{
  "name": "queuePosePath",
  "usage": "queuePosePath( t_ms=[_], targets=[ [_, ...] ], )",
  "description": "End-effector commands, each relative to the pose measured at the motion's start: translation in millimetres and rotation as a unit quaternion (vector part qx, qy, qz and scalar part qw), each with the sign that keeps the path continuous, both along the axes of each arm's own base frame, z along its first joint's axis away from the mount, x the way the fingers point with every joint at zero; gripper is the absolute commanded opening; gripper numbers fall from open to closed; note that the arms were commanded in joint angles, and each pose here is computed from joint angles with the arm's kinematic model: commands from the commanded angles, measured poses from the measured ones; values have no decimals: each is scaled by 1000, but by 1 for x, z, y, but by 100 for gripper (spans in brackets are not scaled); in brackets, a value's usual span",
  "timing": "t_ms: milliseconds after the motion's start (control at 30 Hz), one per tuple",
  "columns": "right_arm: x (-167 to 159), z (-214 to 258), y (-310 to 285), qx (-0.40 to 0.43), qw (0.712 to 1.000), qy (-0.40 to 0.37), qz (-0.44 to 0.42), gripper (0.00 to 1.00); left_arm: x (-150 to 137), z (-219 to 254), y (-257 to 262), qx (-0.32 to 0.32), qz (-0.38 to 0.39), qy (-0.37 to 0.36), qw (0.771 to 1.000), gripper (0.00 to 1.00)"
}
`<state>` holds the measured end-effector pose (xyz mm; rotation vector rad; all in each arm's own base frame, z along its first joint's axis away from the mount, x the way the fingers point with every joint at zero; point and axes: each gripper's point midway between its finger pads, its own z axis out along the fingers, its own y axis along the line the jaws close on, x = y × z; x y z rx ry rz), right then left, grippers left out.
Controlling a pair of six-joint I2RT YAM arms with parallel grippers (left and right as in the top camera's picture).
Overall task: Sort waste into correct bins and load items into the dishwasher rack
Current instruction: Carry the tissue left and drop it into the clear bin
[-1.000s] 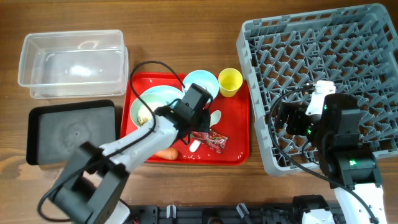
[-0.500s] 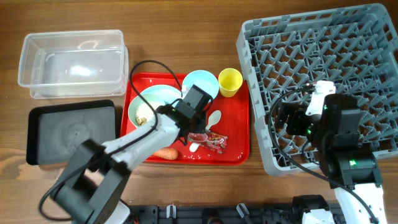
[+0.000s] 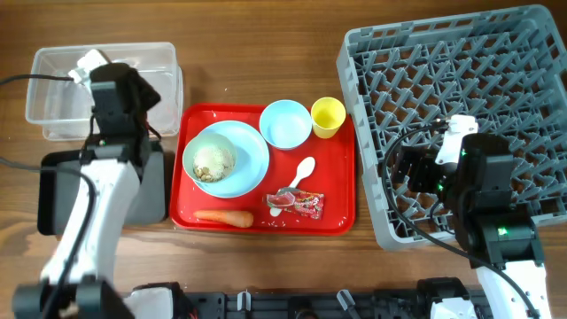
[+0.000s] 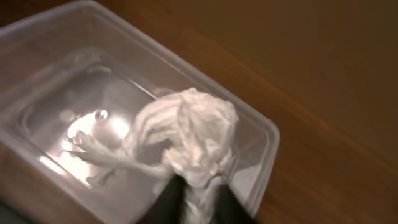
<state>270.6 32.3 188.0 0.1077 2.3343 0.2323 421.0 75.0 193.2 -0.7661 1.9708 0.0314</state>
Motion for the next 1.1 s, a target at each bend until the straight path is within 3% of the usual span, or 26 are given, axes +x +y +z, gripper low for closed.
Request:
queuePosePath(
  t_ms=[0, 33, 67, 300, 533, 600, 633, 700, 733, 867, 1067],
  targets=[
    [2, 9, 3, 3, 1000, -11, 10, 100, 29, -27, 8, -13, -35, -2, 999, 65],
    [2, 9, 3, 3, 1000, -11, 10, 100, 31, -30, 8, -7, -42, 1, 999, 80],
    [2, 9, 3, 3, 1000, -10, 10, 100, 31, -29, 8, 8, -53, 6, 999, 82],
    [2, 9, 3, 3, 1000, -11, 9, 100, 7, 1, -59, 46, -161, 31, 985, 85],
    [2, 10, 3, 3, 1000, -12, 9, 100, 24, 16, -51, 53, -148, -17, 987, 85],
    [2, 10, 3, 3, 1000, -13, 9, 100, 35, -28, -44, 34, -137, 24, 990, 87],
    [2, 9, 3, 3, 1000, -11, 9, 100, 28, -71, -55, 1, -165, 88, 982, 88],
    [2, 9, 3, 3, 1000, -11, 9, 100, 15, -98, -58, -1, -187, 156, 970, 95],
    [2, 10, 3, 3, 1000, -12, 9, 100, 13, -85, -58, 4, -191, 169, 967, 97],
    [1, 9, 3, 3, 1000, -9, 9, 100, 17, -11, -67, 22, -200, 93, 975, 100],
    [1, 9, 3, 3, 1000, -9, 9, 100, 3, -6, -86, 22, -223, 105, 969, 100]
  ],
)
